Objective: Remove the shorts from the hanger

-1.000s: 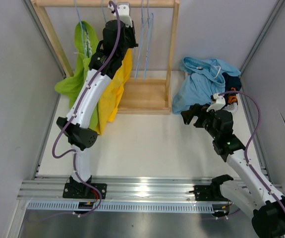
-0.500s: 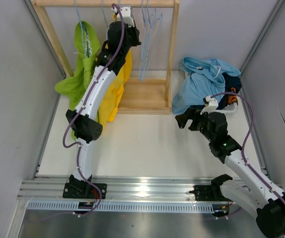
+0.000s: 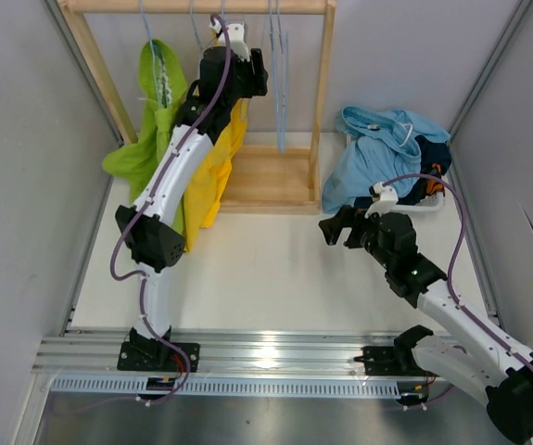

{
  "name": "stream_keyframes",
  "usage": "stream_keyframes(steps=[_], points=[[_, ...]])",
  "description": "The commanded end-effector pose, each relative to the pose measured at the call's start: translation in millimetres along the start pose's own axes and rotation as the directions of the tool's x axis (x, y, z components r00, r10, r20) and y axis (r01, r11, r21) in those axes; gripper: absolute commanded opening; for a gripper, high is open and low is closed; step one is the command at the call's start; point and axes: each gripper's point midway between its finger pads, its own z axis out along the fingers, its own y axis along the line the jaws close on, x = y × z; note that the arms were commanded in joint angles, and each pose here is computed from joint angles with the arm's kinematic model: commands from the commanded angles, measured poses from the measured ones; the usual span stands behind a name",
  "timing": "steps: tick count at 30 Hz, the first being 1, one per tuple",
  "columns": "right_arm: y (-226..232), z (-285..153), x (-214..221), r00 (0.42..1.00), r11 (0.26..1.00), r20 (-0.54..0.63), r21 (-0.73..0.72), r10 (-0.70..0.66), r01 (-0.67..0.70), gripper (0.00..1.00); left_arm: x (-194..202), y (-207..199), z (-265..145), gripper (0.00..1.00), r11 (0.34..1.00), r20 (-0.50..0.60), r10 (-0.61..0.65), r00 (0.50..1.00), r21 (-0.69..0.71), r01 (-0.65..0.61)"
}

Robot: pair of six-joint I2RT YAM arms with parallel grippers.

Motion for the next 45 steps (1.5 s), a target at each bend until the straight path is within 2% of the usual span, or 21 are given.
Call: stream_keyframes(steps=[1, 3, 5, 6, 8, 16, 17, 18, 20, 26, 29, 33, 36, 38, 45], points=[[8.9, -0.8, -12.5, 0.999, 1.000, 0.050, -0.001, 0.003, -0.003, 0.99, -42.5, -9.4, -52.3, 0.67, 0.999, 0.039, 0.000, 0.999, 0.036, -0.002], [12.0, -3.2, -12.1, 0.999, 1.000, 0.049, -0.003, 0.001, -0.001, 0.99, -60.1, -13.9, -79.2, 0.77, 0.999, 0.064, 0.006, 0.998, 0.037, -0.009], [16.9, -6.5, -13.9, 0.998, 1.000, 0.058, -0.007, -0.001, 0.002, 1.00, -58.6, -19.3, -96.3, 0.83, 0.999, 0.047, 0.025, 0.999, 0.039, -0.027], [18.7, -8.0, -13.4, 0.998, 1.000, 0.056, -0.009, -0.003, 0.004, 0.99, -79.2, -22.3, -119.4, 0.92, 0.999, 0.087, 0.023, 0.996, 0.047, -0.028], [25.6, -11.8, -16.6, 0.998, 1.000, 0.070, -0.021, -0.005, 0.006, 0.99, -82.8, -28.3, -138.8, 0.98, 0.998, 0.088, 0.035, 0.995, 0.053, -0.040], [42.4, -26.4, -10.8, 0.998, 0.999, 0.057, -0.027, -0.022, 0.024, 0.99, -135.2, -30.0, -256.4, 0.99, 0.995, 0.172, -0.003, 0.985, 0.102, -0.015], [43.8, -27.5, -10.5, 0.998, 0.999, 0.056, -0.026, -0.025, 0.027, 0.99, -138.6, -22.4, -265.4, 0.99, 0.997, 0.189, 0.002, 0.982, 0.073, -0.016], [46.6, -29.7, -9.9, 0.998, 0.999, 0.059, -0.027, -0.029, 0.031, 0.99, -125.2, -14.9, -262.9, 0.99, 0.998, 0.171, 0.041, 0.984, 0.041, -0.048], [49.6, -31.8, -7.9, 0.998, 0.999, 0.057, -0.032, -0.032, 0.034, 0.99, -138.4, 7.1, -284.2, 0.99, 0.997, 0.227, 0.063, 0.972, -0.051, -0.053], [53.4, -34.2, -0.1, 0.998, 0.999, 0.045, -0.029, -0.039, 0.041, 0.99, -114.8, 31.2, -267.4, 0.99, 0.988, 0.166, 0.119, 0.979, -0.115, -0.101], [53.2, -35.5, 1.9, 0.998, 0.999, 0.040, -0.024, -0.046, 0.047, 0.99, -111.4, 37.0, -252.6, 0.93, 0.987, 0.159, 0.125, 0.979, -0.122, -0.106], [49.3, -37.3, 4.5, 0.998, 0.998, 0.034, -0.008, -0.058, 0.058, 0.99, -106.5, 39.4, -217.3, 0.92, 0.988, 0.141, 0.121, 0.983, -0.111, -0.106], [44.3, -38.8, 5.6, 0.997, 0.997, 0.033, 0.010, -0.072, 0.072, 0.99, -118.4, 40.7, -204.9, 0.92, 0.990, 0.155, 0.110, 0.982, -0.105, -0.095], [40.8, -39.1, 6.2, 0.996, 0.997, 0.034, 0.024, -0.079, 0.078, 0.99, -106.7, 45.4, -182.7, 0.91, 0.989, 0.117, 0.109, 0.987, -0.115, -0.096], [34.9, -40.5, 6.7, 0.994, 0.993, 0.029, 0.047, -0.108, 0.107, 1.00, -99.3, 54.4, -137.6, 0.90, 0.987, 0.094, 0.099, 0.991, -0.134, -0.086]])
